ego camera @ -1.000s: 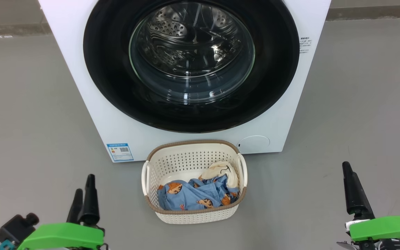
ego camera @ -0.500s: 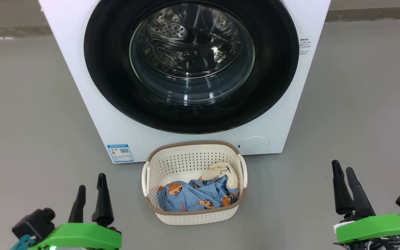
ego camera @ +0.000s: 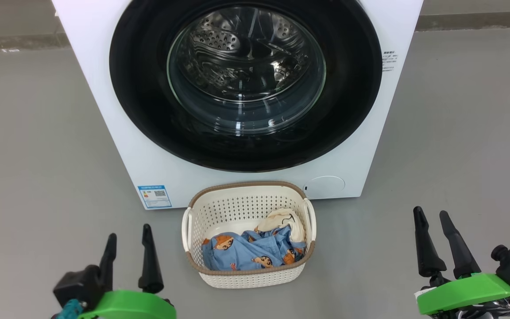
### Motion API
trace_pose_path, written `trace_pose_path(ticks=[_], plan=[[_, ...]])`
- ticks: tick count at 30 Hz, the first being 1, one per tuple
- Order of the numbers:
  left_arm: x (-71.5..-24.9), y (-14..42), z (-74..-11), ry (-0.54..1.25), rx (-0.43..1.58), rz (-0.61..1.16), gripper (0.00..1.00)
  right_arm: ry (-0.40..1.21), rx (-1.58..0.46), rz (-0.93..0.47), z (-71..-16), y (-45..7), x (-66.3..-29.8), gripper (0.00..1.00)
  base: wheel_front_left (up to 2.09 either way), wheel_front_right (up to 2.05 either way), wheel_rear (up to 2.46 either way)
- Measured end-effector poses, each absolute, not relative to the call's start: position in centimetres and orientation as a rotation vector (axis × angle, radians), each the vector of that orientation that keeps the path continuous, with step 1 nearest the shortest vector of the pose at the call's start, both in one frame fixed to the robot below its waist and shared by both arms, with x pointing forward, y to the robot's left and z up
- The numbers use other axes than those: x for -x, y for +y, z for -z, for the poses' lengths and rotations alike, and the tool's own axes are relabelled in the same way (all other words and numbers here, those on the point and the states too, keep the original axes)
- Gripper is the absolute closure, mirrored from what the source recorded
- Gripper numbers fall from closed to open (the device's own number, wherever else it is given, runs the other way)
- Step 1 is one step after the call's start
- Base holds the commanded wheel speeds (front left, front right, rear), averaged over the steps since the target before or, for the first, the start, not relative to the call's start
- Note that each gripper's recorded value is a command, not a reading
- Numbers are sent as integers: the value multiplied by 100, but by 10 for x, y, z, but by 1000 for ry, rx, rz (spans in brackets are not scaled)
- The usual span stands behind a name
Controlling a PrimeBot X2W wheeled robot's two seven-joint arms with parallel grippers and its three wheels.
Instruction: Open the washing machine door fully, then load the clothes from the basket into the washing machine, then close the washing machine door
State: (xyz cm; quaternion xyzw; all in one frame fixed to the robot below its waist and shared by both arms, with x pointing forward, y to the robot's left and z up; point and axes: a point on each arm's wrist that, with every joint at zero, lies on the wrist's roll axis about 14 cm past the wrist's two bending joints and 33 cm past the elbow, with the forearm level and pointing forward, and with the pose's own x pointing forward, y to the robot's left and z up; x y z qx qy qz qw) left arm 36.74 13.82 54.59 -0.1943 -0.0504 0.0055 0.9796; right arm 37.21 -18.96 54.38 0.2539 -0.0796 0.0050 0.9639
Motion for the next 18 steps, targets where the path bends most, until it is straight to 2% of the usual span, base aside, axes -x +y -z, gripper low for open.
trace_pose_path(ticks=[18], plan=[[-360, 118, -533, -104, 159, 33, 0, -131, -209, -17, -536, -190, -371, 0, 0, 0, 0]])
